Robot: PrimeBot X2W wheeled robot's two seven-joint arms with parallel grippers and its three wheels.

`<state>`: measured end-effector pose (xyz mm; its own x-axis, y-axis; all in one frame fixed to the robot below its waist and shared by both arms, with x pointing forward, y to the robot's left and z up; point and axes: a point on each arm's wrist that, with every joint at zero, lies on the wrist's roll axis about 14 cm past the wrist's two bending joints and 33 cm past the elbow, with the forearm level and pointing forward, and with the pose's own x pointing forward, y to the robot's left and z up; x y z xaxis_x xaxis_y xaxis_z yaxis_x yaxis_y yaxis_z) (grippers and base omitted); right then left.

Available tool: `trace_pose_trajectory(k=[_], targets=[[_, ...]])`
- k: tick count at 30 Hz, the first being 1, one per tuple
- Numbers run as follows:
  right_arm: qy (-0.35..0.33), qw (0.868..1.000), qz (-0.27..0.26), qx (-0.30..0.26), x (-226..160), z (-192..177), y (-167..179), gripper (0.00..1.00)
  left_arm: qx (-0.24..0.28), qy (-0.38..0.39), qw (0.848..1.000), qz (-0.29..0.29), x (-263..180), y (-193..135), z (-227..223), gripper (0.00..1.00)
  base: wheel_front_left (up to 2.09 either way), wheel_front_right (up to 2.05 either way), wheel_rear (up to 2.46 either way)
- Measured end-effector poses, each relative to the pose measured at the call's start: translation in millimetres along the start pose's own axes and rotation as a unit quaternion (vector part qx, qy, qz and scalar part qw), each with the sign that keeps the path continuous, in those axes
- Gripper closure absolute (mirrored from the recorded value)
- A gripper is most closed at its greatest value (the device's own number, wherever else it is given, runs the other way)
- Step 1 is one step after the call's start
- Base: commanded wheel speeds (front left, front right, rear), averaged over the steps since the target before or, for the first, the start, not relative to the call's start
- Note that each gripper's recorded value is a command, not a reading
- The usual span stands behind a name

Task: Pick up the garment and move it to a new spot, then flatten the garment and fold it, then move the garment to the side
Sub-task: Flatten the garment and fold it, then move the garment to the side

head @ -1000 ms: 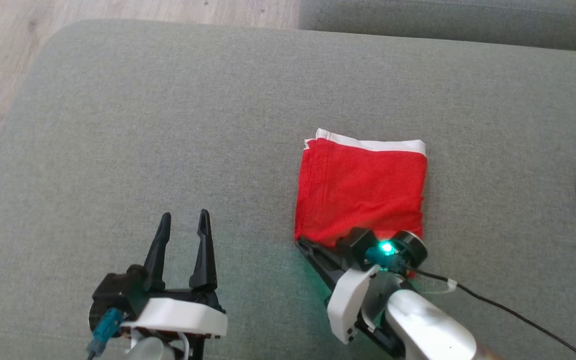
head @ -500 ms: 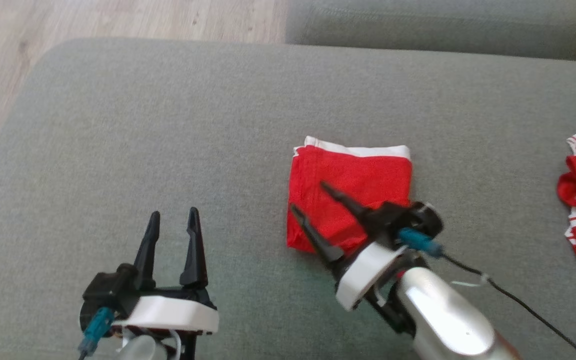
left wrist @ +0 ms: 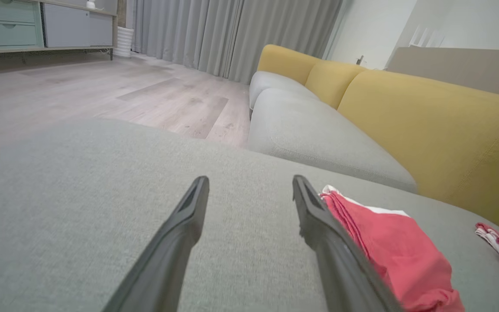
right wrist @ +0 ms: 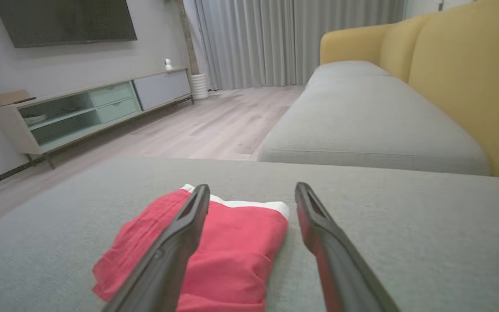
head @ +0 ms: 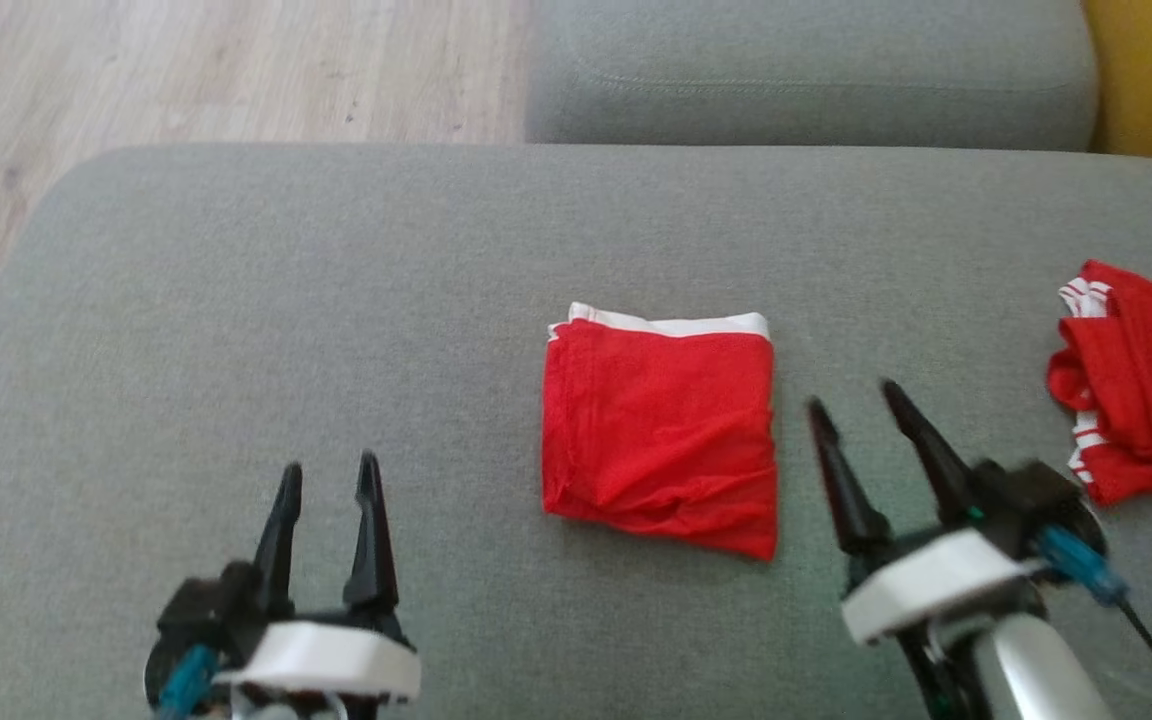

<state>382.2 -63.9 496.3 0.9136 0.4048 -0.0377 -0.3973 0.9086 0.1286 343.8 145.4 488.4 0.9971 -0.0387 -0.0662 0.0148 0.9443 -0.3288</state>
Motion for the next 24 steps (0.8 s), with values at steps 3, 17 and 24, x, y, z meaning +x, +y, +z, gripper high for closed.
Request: trace_pose_trajectory(k=[3, 17, 24], targets=[[0.006, 0.999, -0.034, 0.008, -17, -6, -17, 0.0, -0.001, 0.014, 1.0, 0.002, -7, 1, -10, 0.0, 0.0, 0.0, 0.0], [0.025, 0.996, -0.085, 0.02, -47, -23, -40, 0.0, 0.018, 0.041, 0.999, 0.001, -21, 4, -30, 0.0, 0.0, 0.0, 0.0], [0.029, 0.996, -0.086, 0.02, -47, -25, -40, 0.0, 0.02, 0.046, 0.999, 0.002, -23, 6, -33, 0.0, 0.0, 0.0, 0.0]])
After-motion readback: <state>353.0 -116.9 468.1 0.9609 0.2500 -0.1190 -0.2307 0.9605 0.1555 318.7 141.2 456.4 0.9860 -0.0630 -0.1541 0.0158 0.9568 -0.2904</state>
